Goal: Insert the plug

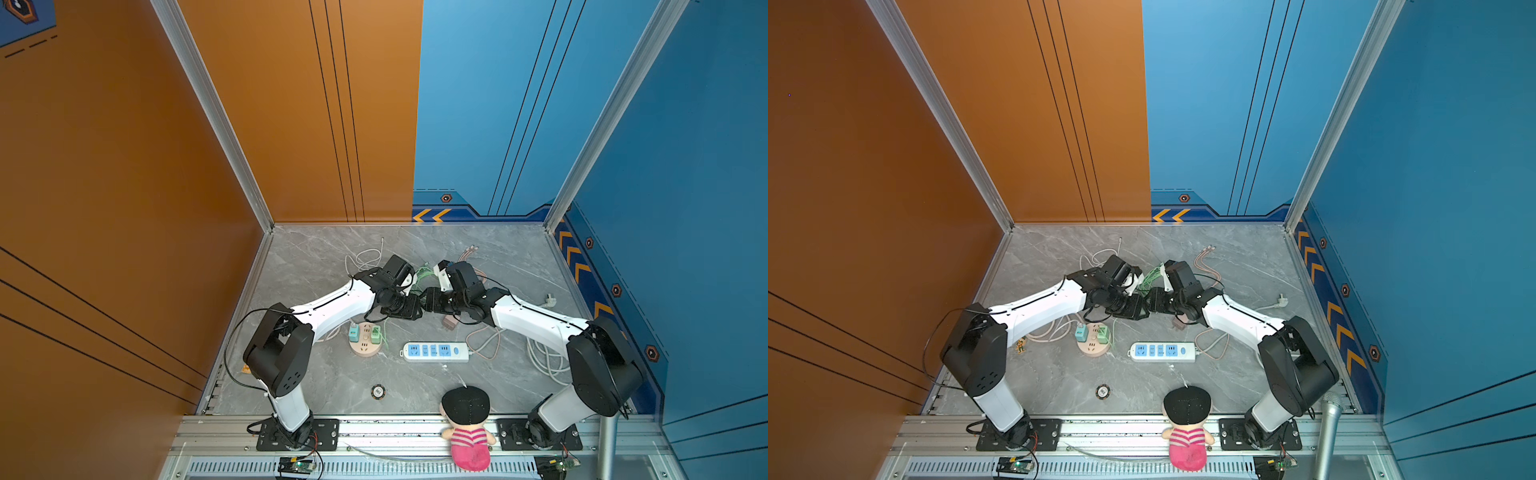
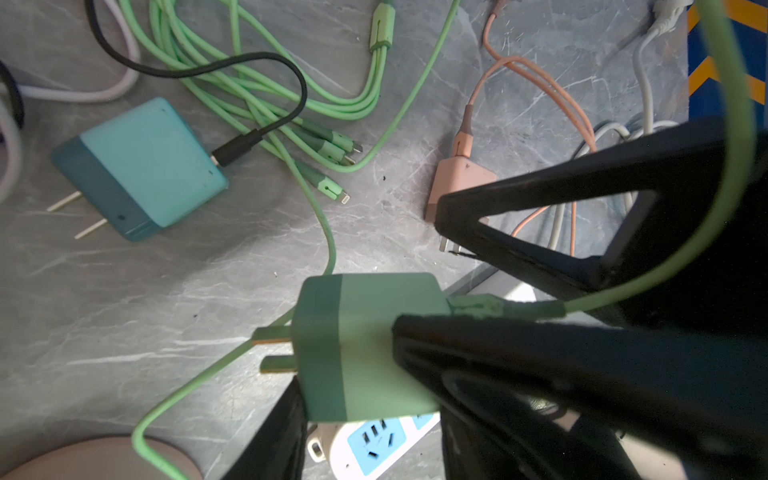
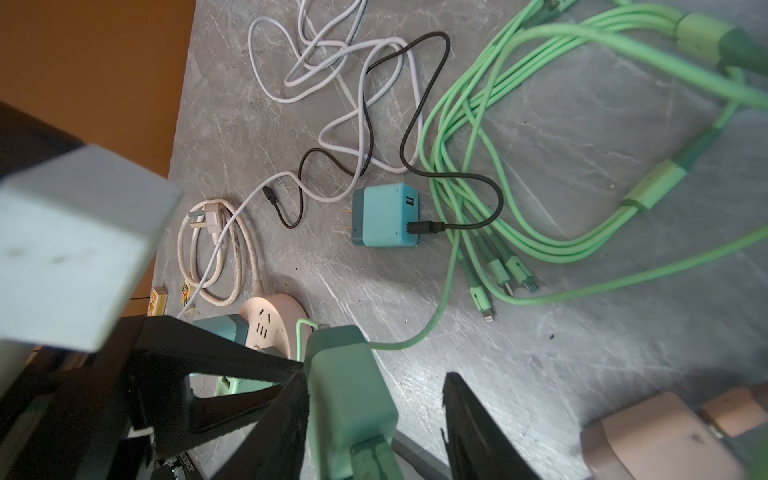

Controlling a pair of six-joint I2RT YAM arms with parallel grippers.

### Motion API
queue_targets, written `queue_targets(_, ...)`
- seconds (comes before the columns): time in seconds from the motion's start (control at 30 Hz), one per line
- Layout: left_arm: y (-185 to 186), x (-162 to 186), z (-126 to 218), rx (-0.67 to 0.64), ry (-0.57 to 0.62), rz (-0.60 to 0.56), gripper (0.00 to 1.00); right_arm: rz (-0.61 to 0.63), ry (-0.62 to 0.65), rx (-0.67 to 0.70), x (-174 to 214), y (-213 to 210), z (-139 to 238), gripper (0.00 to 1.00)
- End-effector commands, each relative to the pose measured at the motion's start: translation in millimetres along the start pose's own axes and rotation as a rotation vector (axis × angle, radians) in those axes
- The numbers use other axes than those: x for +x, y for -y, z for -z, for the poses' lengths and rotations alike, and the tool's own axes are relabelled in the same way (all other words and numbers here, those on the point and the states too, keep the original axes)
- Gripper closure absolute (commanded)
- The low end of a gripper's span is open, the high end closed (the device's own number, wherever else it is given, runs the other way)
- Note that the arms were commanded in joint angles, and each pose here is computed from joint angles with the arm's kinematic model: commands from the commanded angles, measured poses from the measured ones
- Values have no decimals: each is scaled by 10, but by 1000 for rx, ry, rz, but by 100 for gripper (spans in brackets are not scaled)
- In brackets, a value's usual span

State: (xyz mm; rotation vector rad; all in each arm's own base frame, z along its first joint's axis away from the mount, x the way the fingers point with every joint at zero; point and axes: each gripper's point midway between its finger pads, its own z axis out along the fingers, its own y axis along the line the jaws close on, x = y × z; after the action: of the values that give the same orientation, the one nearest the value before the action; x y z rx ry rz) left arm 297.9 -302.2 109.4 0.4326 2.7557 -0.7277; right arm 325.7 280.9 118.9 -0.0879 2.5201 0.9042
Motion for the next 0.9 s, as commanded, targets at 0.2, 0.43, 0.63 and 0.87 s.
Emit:
queue_targets(0.2,376,-526,143,81,192,-81,65,28,-156,-114,357,-341,-72,48)
queue_targets(0.43,316,-603,199,47,240,-75,65,10,-183,-113,403,-326,-102,47)
queue_targets(0.63,336,-638,166,58,242,-77,65,-2,-188,-96,399,-270,-112,47)
queue_targets(0.87,195,-433,-74,-2,161,-67,65,31,-111,-91,216,-261,64,38)
